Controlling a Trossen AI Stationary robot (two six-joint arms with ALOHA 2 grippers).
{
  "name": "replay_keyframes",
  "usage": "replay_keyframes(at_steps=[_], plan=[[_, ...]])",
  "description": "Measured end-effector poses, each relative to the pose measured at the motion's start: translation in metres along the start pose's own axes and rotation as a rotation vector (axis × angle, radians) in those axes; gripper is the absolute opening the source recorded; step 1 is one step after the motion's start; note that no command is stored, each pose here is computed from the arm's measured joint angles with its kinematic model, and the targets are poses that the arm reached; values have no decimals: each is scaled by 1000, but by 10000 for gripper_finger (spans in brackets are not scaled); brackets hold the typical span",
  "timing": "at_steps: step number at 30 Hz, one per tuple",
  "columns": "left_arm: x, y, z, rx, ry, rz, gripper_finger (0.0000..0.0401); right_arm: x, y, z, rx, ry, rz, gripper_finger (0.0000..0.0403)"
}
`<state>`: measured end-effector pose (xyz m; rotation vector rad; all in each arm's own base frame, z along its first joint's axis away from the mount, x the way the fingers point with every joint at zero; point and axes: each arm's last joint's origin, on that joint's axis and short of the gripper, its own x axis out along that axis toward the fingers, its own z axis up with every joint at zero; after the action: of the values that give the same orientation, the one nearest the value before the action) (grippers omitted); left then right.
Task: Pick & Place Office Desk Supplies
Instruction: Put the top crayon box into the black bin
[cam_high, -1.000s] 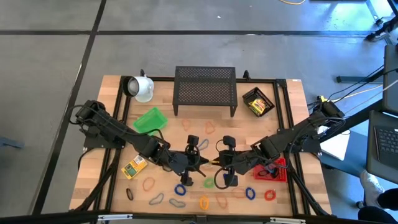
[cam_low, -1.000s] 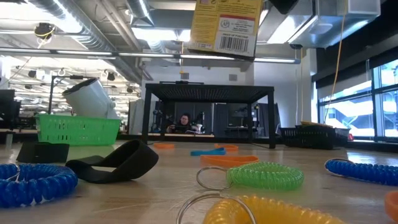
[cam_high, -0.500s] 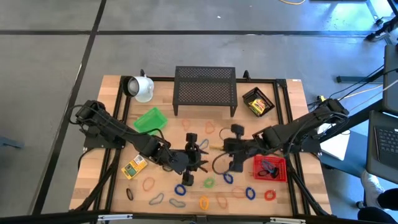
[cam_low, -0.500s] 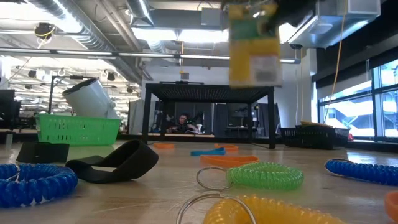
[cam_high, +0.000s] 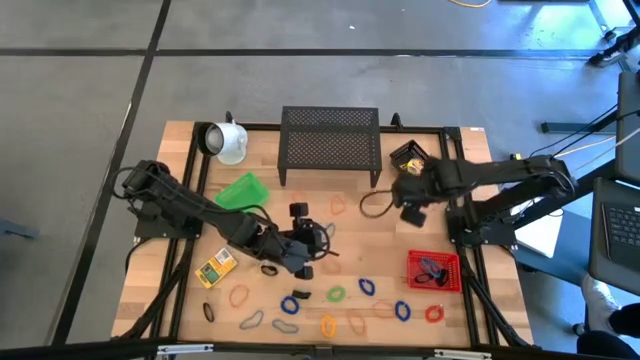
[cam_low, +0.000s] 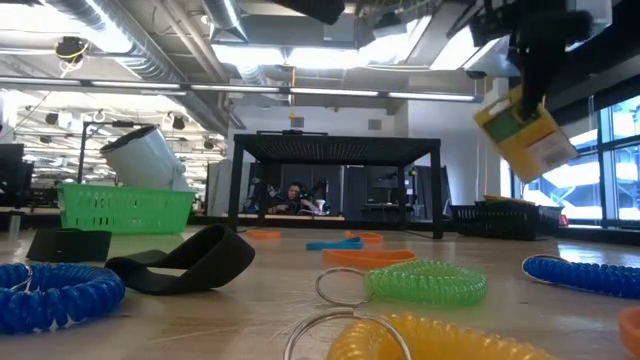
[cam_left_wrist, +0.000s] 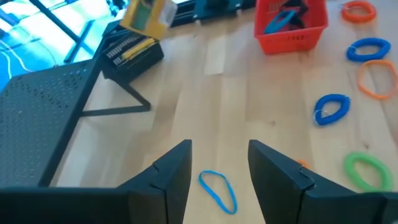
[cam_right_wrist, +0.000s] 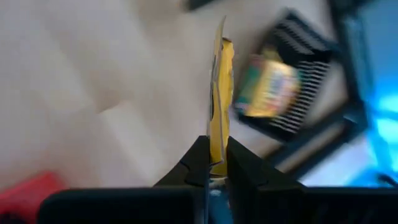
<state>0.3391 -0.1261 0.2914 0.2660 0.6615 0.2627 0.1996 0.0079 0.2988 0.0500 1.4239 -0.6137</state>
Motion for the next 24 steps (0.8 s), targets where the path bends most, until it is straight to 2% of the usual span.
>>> replay_keyframes(at_steps=[6, 9, 13, 16, 21, 24], plan=[[7, 11, 1, -19, 12, 27, 150, 7, -33, 5, 131, -49, -211, 28], [9, 14, 0, -25, 26, 36, 150, 23, -47, 5, 187, -11, -309, 28], [11, 17, -4, -40, 60, 47, 149, 55, -58, 3, 220, 57, -336, 28], [11, 19, -6, -55, 80, 54, 149, 75, -62, 5, 255, 46, -333, 30], [11, 19, -11, -120, 124, 66, 149, 90, -62, 11, 250, -10, -295, 40], [9, 20, -19, -178, 199, 64, 149, 94, -64, 13, 269, -21, -280, 42]])
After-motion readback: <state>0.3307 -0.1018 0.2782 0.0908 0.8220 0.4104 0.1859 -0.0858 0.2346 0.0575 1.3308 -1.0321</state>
